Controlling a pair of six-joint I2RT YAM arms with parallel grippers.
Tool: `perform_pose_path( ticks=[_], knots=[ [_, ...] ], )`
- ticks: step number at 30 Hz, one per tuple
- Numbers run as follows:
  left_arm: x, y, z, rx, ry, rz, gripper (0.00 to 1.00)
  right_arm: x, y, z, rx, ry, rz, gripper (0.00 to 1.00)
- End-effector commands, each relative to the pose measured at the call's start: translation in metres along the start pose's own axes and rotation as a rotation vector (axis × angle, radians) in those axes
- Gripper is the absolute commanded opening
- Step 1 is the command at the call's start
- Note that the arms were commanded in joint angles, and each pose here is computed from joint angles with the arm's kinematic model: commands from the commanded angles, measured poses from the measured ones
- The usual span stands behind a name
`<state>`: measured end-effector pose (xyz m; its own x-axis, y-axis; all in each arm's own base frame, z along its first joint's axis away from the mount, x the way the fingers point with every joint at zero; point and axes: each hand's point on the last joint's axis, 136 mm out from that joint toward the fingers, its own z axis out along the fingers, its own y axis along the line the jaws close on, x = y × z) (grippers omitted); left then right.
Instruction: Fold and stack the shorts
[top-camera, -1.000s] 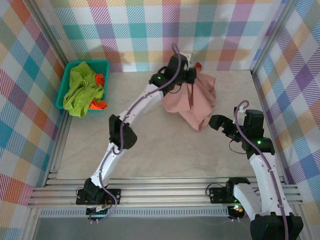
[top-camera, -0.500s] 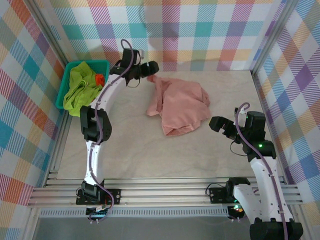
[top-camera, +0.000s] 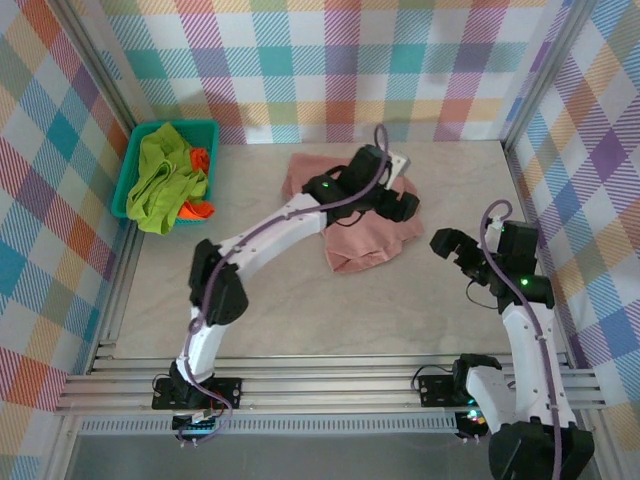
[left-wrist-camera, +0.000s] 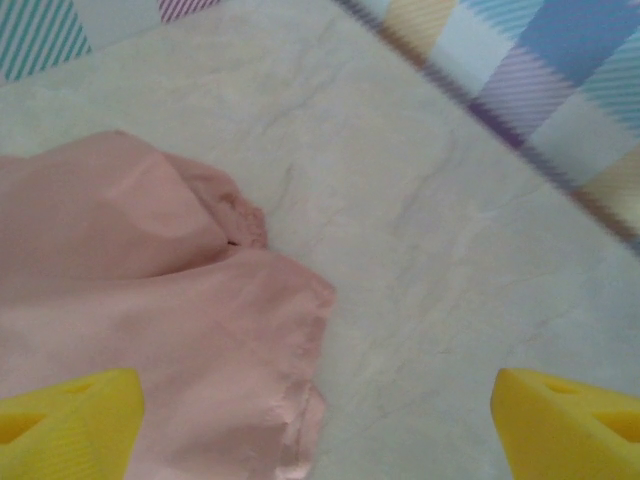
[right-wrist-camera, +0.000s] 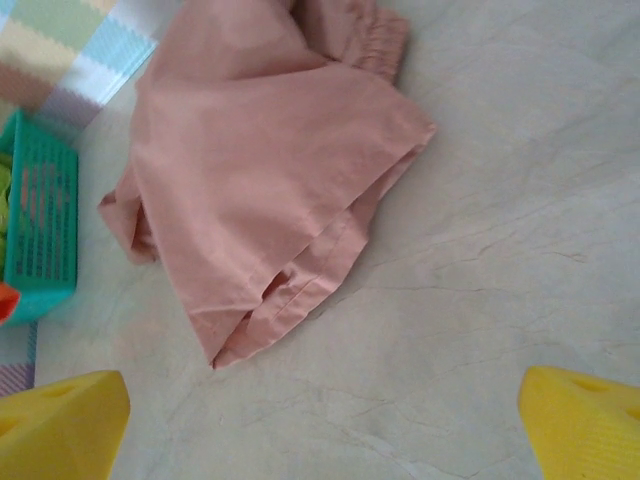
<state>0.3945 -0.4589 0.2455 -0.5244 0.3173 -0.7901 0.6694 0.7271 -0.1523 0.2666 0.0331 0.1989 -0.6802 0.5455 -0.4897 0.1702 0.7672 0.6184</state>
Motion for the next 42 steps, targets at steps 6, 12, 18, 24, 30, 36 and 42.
perform_pose_path(
  ticks=[6, 12, 18, 24, 30, 36, 42],
  knots=[
    [0.050, -0.021, 0.090, -0.115, 0.130, 0.176, 0.89, -0.024, -0.036, -0.007, -0.082, -0.087, 0.360, 0.99],
    [0.076, -0.017, 0.129, -0.191, 0.140, 0.225, 0.85, -0.026, -0.050, -0.004, -0.140, -0.102, 0.472, 0.99],
    [0.096, 0.004, 0.155, -0.320, 0.133, 0.248, 0.80, -0.028, -0.043, -0.004, -0.185, -0.103, 0.461, 0.99],
    [0.119, 0.015, 0.172, -0.363, 0.170, 0.280, 0.73, -0.028, -0.041, -0.005, -0.198, -0.104, 0.447, 1.00],
    [0.105, 0.012, 0.162, -0.361, 0.146, 0.251, 0.38, -0.025, -0.041, -0.004, -0.199, -0.101, 0.447, 0.99],
    [0.052, -0.002, 0.125, -0.316, 0.044, 0.176, 0.04, -0.024, -0.042, -0.005, -0.195, -0.103, 0.439, 0.99],
    [-0.008, -0.013, 0.069, -0.267, -0.068, 0.119, 0.00, -0.024, -0.040, -0.006, -0.200, -0.105, 0.438, 1.00]
  ],
)
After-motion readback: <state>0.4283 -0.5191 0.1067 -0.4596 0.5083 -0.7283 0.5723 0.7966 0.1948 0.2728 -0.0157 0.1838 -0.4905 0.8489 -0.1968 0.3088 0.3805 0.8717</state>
